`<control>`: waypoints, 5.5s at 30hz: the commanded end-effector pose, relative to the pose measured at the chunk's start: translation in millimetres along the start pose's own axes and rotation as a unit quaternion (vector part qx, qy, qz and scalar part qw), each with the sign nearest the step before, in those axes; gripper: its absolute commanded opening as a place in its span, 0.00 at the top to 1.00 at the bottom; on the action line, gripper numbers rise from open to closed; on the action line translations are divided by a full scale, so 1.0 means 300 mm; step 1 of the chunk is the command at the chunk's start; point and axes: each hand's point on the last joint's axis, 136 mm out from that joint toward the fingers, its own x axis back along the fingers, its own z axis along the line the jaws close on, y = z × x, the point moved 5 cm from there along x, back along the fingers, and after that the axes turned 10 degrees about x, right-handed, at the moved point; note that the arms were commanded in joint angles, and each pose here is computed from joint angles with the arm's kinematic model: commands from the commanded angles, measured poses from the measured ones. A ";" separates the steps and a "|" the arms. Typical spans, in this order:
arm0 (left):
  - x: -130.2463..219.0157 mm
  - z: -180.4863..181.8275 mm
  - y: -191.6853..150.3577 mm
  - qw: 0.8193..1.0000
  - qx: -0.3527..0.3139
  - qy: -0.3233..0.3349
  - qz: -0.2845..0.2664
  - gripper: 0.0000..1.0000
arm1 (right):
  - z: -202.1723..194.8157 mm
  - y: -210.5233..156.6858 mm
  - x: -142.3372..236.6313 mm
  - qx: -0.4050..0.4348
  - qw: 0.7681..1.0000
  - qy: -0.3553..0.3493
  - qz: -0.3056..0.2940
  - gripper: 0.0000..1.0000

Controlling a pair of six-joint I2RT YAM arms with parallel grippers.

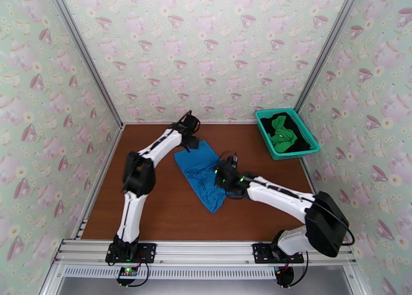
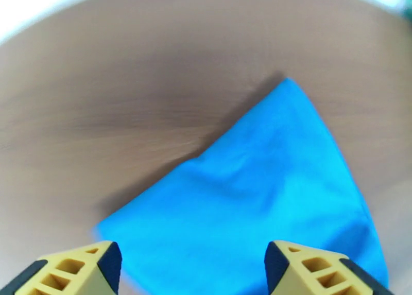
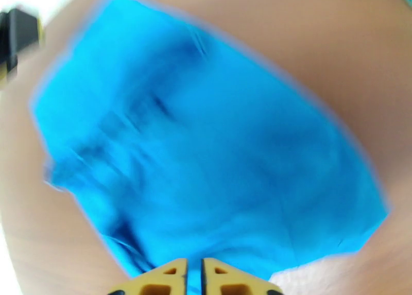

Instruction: Fold and stack the mixed laundry pile

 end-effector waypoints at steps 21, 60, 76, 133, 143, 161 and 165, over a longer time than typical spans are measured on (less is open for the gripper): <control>-0.466 0.061 -0.158 0.988 0.077 0.039 0.125 0.52 | 0.004 0.145 -0.657 0.037 0.980 0.073 0.181 1.00; -0.188 -0.035 -0.403 0.993 -0.046 0.000 0.109 0.51 | -0.122 -0.031 -0.509 -0.079 0.991 0.001 0.107 1.00; 0.090 0.031 -0.440 0.999 -0.039 -0.004 0.036 0.47 | -0.083 -0.171 -0.299 0.027 0.974 0.134 0.180 1.00; 0.290 0.100 -1.124 0.683 -0.726 -0.083 -0.005 0.26 | -0.187 -0.521 0.002 0.754 0.606 0.074 0.243 0.10; 0.188 0.072 -1.112 0.692 -0.716 -0.086 -0.041 0.30 | -0.121 -0.546 0.011 0.782 0.587 0.091 0.188 0.12; 0.078 0.088 -1.141 0.686 -0.721 -0.077 0.061 0.98 | -0.109 -0.572 -0.036 0.797 0.567 0.079 0.194 0.84; 0.108 0.065 -1.082 0.701 -0.708 -0.069 0.046 1.00 | -0.084 -0.523 0.002 0.795 0.581 0.074 0.159 1.00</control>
